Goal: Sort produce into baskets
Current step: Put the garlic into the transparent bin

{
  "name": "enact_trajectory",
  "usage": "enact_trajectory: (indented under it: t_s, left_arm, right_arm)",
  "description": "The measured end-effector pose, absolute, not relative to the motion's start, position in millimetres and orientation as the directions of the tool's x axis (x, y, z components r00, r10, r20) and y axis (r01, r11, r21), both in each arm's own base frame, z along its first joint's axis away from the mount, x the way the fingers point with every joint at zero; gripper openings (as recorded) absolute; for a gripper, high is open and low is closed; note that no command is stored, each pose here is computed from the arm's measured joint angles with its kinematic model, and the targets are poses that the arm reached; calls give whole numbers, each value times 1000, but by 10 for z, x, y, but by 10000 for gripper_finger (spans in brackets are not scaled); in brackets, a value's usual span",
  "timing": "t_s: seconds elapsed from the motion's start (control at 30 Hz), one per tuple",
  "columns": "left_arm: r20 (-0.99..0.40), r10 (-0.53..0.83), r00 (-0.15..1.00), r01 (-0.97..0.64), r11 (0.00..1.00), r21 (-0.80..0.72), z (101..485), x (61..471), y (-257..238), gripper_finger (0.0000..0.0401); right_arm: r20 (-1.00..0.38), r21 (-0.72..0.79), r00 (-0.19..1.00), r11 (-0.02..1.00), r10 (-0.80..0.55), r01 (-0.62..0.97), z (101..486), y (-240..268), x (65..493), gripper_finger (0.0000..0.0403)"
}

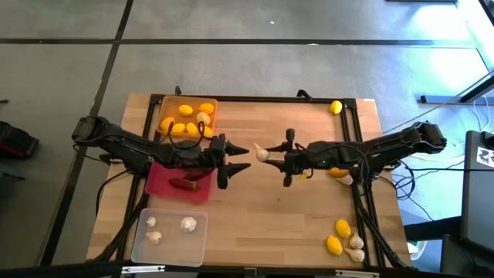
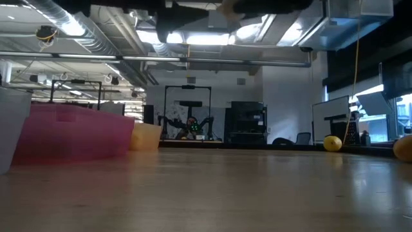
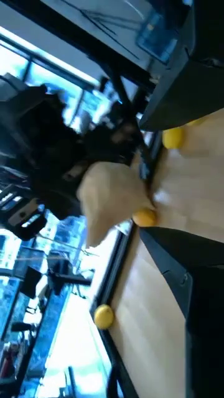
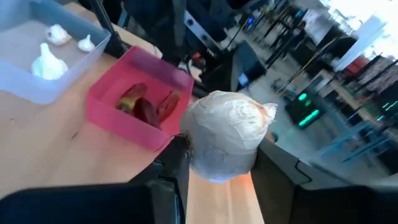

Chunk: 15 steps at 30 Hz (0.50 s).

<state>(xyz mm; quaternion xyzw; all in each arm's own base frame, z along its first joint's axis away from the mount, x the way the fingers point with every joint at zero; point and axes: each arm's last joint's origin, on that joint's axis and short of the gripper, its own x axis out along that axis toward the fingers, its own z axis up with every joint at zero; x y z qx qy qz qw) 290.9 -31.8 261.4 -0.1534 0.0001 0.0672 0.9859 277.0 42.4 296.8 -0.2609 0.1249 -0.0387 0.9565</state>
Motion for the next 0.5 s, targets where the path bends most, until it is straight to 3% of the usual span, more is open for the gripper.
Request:
enact_trajectory:
  t_s: [0.5]
  left_arm:
    - [41,148,988,-120,907,-403,2409,3124,-263,260]
  right_arm:
    - [-168,-615,975,788,-144,10,2762,562,3042,124]
